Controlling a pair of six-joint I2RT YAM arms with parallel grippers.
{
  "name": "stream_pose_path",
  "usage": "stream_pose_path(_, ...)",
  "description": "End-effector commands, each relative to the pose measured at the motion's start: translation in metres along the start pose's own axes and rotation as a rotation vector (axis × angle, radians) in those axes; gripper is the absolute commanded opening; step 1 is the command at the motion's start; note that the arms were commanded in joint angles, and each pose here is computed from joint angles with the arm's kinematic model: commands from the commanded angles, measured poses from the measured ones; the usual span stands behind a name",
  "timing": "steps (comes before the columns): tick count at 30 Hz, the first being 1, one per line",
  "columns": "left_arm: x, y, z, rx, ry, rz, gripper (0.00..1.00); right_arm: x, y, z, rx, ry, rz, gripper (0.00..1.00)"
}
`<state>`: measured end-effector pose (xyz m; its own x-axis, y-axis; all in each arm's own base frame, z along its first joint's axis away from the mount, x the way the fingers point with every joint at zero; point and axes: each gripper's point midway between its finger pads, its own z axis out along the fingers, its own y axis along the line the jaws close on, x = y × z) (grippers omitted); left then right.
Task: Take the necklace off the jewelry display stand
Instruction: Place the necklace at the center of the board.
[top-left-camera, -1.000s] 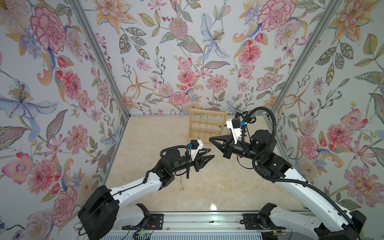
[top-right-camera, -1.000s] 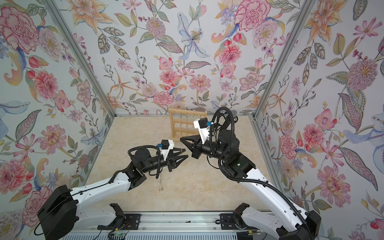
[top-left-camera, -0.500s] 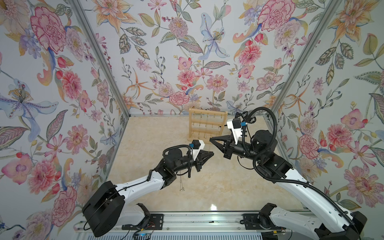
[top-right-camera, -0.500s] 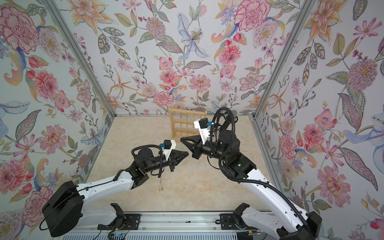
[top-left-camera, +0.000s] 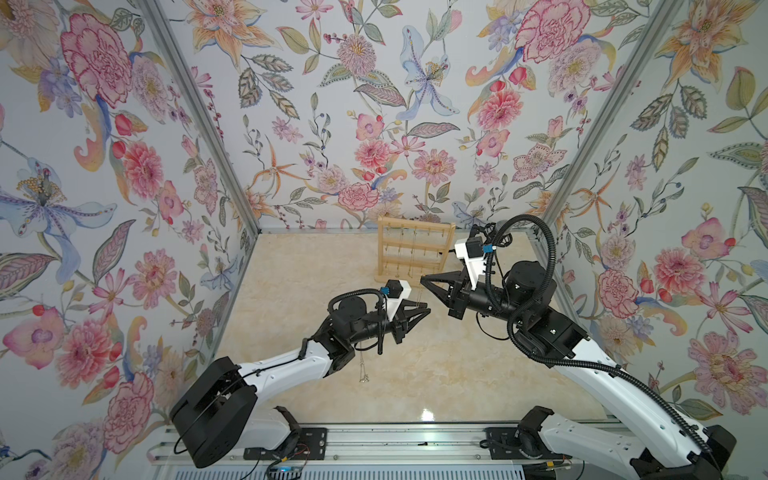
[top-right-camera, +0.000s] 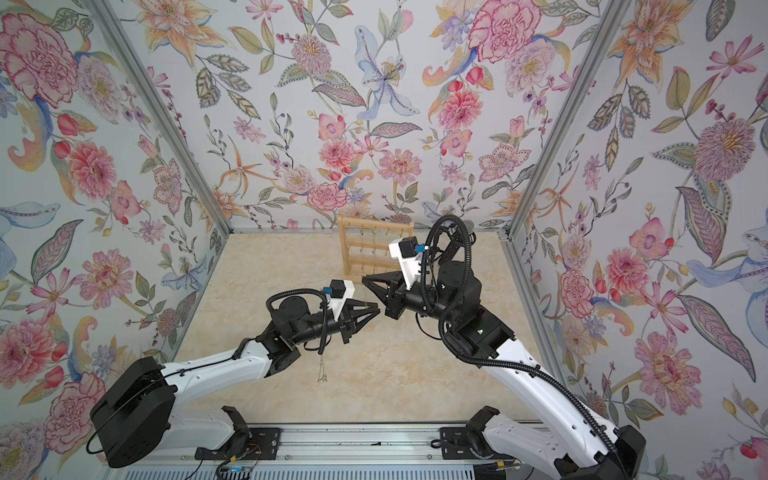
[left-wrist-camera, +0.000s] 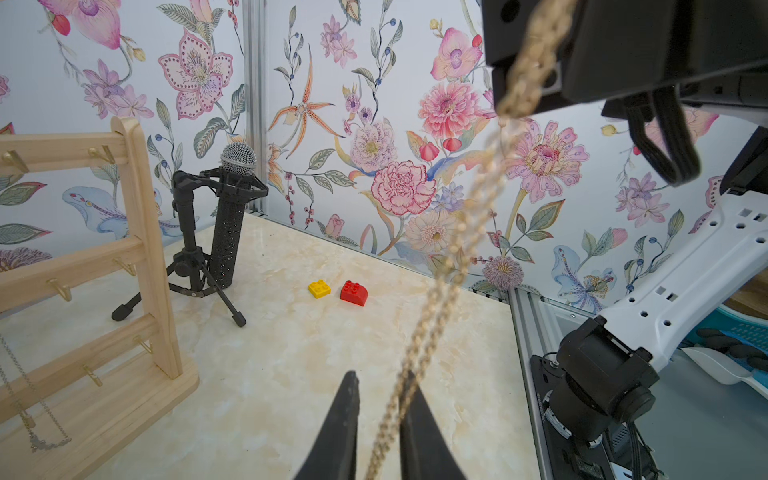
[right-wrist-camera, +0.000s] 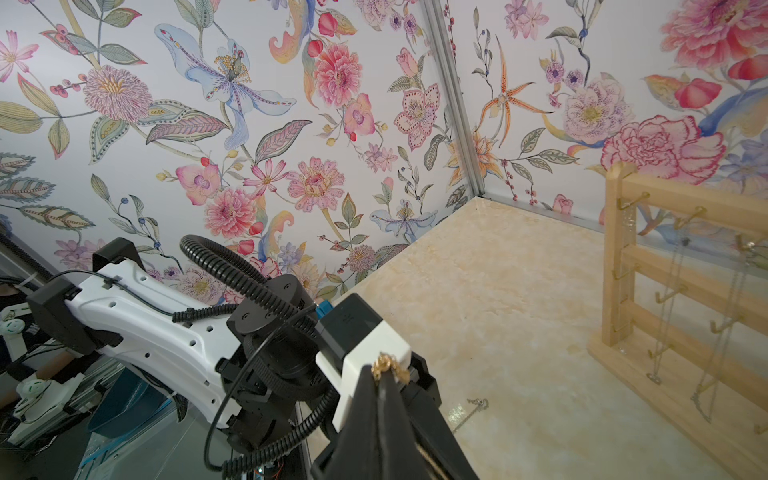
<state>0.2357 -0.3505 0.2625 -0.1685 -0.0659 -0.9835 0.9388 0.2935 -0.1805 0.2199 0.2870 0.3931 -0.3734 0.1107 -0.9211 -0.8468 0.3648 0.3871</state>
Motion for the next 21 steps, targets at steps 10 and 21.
stream_pose_path(10,0.001,-0.005,0.001,0.034,-0.011,-0.004,0.02,0.001,-0.003,-0.005,0.013,-0.004,-0.003,0.00)
stream_pose_path(21,0.009,-0.006,-0.011,0.013,-0.035,-0.116,0.00,0.012,-0.011,-0.002,0.037,0.016,0.009,0.00)
